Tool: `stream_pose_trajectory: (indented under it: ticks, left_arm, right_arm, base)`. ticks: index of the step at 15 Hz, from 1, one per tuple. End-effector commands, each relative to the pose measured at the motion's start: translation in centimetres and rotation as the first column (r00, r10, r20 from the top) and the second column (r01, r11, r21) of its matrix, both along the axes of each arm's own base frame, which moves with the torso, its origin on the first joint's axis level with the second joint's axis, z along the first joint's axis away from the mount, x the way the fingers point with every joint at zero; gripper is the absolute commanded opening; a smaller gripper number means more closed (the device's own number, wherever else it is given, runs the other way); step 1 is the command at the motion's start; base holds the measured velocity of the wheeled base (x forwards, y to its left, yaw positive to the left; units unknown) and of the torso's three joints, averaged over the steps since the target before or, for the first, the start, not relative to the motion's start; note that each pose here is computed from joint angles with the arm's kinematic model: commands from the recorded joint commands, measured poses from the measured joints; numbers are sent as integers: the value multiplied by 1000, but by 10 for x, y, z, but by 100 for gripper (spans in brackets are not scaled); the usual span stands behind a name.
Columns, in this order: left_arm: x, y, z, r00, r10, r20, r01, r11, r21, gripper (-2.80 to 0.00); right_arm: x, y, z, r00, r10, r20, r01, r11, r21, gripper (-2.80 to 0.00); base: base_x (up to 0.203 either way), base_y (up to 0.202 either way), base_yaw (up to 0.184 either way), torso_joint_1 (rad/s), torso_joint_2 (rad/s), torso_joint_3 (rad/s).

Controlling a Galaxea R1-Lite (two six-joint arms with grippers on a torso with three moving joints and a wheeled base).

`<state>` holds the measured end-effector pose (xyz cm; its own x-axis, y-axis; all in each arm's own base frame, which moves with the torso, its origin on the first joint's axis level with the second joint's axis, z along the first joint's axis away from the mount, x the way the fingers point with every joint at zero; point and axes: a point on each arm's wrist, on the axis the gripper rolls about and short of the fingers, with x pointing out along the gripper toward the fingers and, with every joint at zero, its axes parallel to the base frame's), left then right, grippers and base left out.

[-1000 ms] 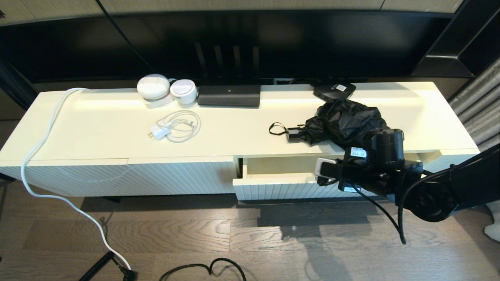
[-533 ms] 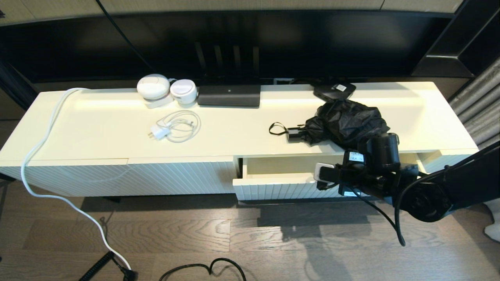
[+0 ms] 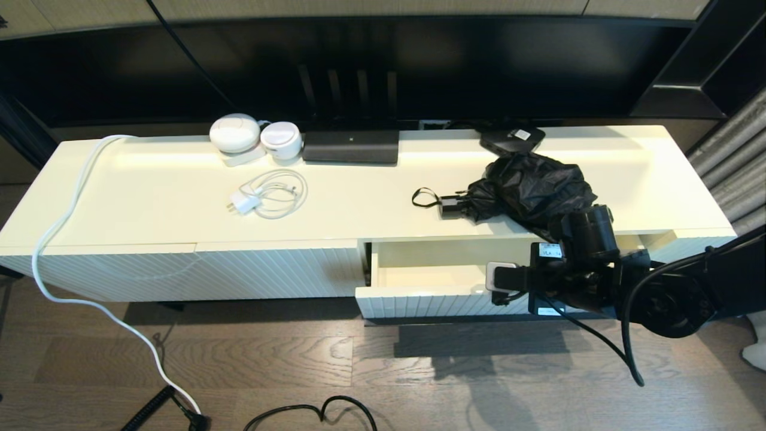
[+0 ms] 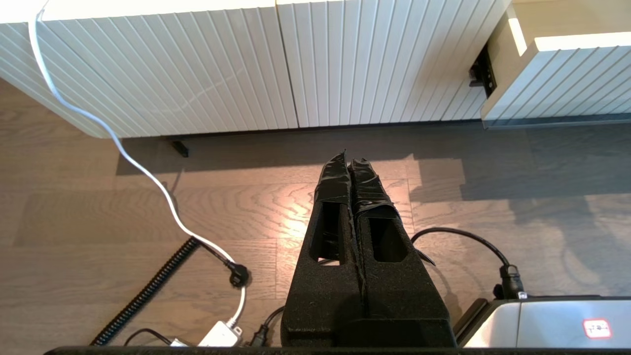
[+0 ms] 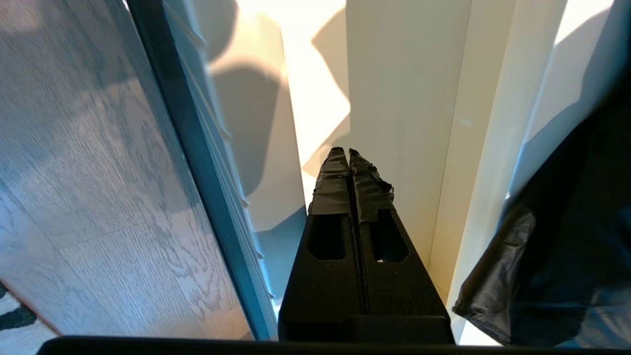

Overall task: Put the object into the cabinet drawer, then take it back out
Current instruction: Open the drawer

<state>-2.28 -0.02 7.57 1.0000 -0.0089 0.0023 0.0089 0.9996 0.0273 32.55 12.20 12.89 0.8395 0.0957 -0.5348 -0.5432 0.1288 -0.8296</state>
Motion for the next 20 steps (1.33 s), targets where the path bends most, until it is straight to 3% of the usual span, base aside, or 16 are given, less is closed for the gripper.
stream_pose_trajectory:
  ticks: [1,13,20]
  left_arm:
    - [0,0,0,1000,1,-2,-1,1000,0,-280]
    - [0,0,0,1000,0,-2,0,1000,0,-280]
    - [0,0,0,1000,0,-2,0,1000,-1,-280]
  right_arm:
    - [-5,3,5,1000,16,13,-16,1000,0,-280]
    - [-24,0,-21,996,8,-84,-12,999,-44,-280]
    - [-39,-4,-18,992,12,-123,-19,998,-60,-280]
  base:
    - [0,0,0,0,0,0]
    - [0,0,0,0,0,0]
    - [0,0,0,0,0,0]
